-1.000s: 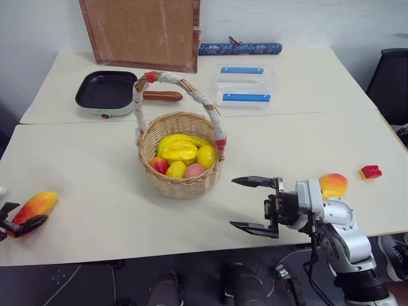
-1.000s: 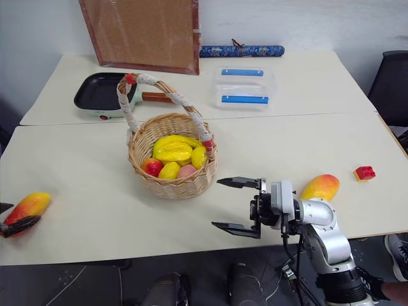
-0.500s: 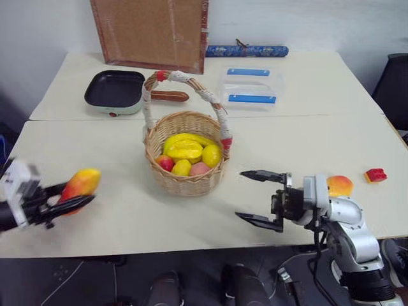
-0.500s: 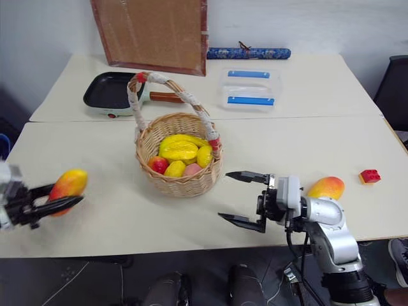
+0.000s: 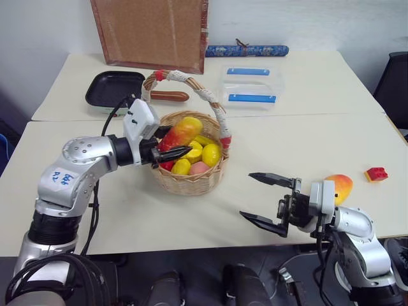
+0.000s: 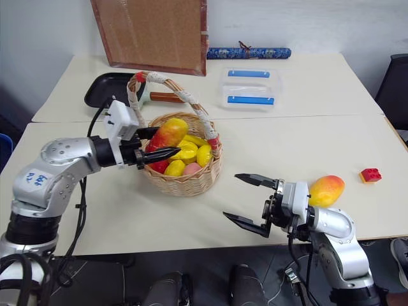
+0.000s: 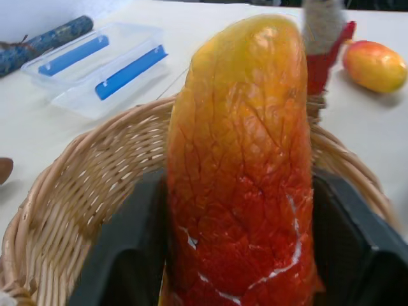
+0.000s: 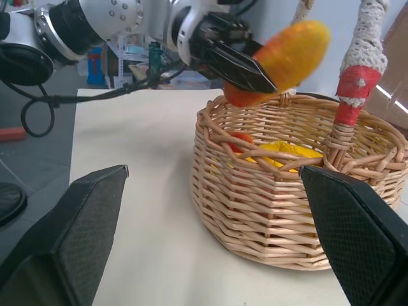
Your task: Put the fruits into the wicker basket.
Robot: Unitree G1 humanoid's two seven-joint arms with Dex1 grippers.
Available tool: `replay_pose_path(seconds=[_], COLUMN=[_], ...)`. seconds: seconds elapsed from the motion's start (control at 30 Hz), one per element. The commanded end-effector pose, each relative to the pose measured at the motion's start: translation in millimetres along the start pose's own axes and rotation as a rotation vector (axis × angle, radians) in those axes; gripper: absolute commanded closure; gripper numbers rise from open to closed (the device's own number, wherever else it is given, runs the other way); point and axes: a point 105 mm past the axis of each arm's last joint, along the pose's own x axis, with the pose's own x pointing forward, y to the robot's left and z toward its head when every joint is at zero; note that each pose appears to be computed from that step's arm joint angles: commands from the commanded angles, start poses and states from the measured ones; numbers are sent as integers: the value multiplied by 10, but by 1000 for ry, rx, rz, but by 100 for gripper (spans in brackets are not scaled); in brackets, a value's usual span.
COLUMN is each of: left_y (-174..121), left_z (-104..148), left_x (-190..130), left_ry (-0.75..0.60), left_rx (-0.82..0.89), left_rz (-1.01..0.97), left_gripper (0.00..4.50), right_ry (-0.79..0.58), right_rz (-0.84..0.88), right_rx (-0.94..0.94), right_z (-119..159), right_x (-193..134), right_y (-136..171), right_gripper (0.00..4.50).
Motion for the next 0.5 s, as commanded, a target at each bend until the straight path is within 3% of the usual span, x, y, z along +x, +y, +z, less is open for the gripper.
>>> replay_pose_path(seconds=[0.03,0.07,0.3,0.4,0.5], left_y=[64,69,79,-84,-216], left_z=[64,59,24,-332,-666], left_x=[-167,-249,-952,-1241,-1336], left_ry=[-45,-64,-220,-120,-38], left_rx=[38,52,139,71,3], left_rz=[23,17,41,34,11], left_gripper=[27,2,2,2,2], right_ry=[-2,7,69,187,277], right_rz=[-53,-79,-326,-553,-777], right_rx=[-69,-76,-114,-156,-175], right_z=[134,145,364,390,389], right_x=[-84,-119,-513,-997,-1475], right_y=[-22,-38,-124,-167,-185], right_gripper=[0,0,0,0,0])
